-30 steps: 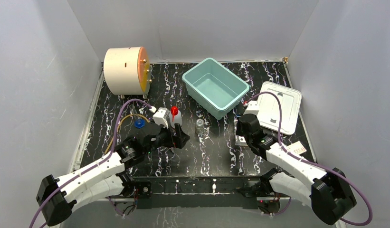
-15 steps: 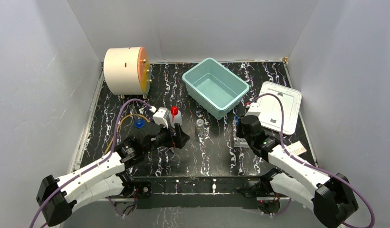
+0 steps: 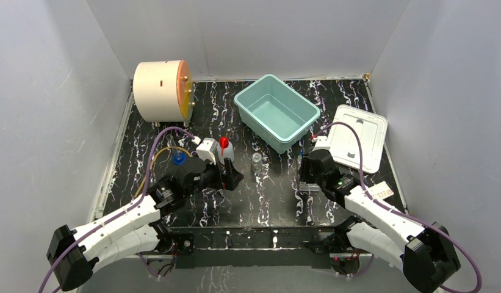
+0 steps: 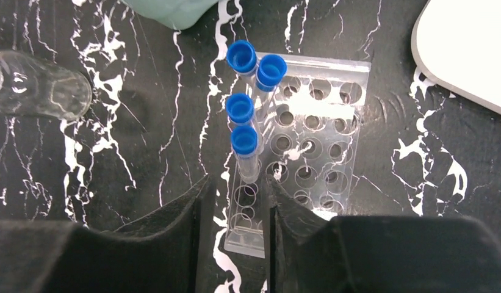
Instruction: Organize the chemistry lab equipment
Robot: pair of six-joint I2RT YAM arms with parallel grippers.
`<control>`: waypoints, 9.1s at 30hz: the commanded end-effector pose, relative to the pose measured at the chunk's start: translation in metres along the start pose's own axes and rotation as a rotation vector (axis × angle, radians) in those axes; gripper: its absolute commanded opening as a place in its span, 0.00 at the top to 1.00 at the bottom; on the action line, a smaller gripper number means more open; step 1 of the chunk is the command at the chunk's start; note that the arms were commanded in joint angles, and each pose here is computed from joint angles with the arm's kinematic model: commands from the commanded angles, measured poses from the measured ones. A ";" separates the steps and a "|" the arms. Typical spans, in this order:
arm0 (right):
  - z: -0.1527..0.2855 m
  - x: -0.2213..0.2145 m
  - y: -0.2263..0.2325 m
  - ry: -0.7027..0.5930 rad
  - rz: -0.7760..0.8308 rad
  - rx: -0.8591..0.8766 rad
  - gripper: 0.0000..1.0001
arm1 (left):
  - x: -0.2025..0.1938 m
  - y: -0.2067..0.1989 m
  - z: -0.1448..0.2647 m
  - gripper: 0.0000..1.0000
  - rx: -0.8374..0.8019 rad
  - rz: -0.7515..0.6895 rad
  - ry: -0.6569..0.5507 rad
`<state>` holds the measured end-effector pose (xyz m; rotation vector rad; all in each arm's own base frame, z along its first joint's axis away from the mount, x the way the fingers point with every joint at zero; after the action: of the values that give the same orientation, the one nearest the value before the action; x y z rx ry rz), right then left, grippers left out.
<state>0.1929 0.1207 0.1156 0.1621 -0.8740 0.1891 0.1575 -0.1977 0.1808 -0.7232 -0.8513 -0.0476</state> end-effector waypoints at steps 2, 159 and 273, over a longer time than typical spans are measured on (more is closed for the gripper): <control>0.013 0.022 0.001 -0.042 -0.025 -0.022 0.50 | 0.001 0.000 0.000 0.02 -0.010 -0.011 -0.003; -0.064 0.087 0.163 0.321 0.213 0.055 0.21 | 0.170 -0.008 0.069 0.02 0.448 0.307 -0.359; -0.189 0.307 0.067 -0.006 0.156 0.048 0.27 | 0.179 0.005 0.024 0.02 0.478 0.163 -0.247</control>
<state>0.5208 0.2594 0.1417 0.0590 -0.7155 0.3912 0.2629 -0.1400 0.3115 -0.3431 -0.9646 0.3965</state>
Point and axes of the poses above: each gripper's point midway between its finger pads, its own z axis back along the fingers, its own y axis along the line the jaws close on, x = y × z, the point moved 6 cm from there along z, back along the fingers, and after that the axes turned 8 degrees about z, right-handed, at the moved point
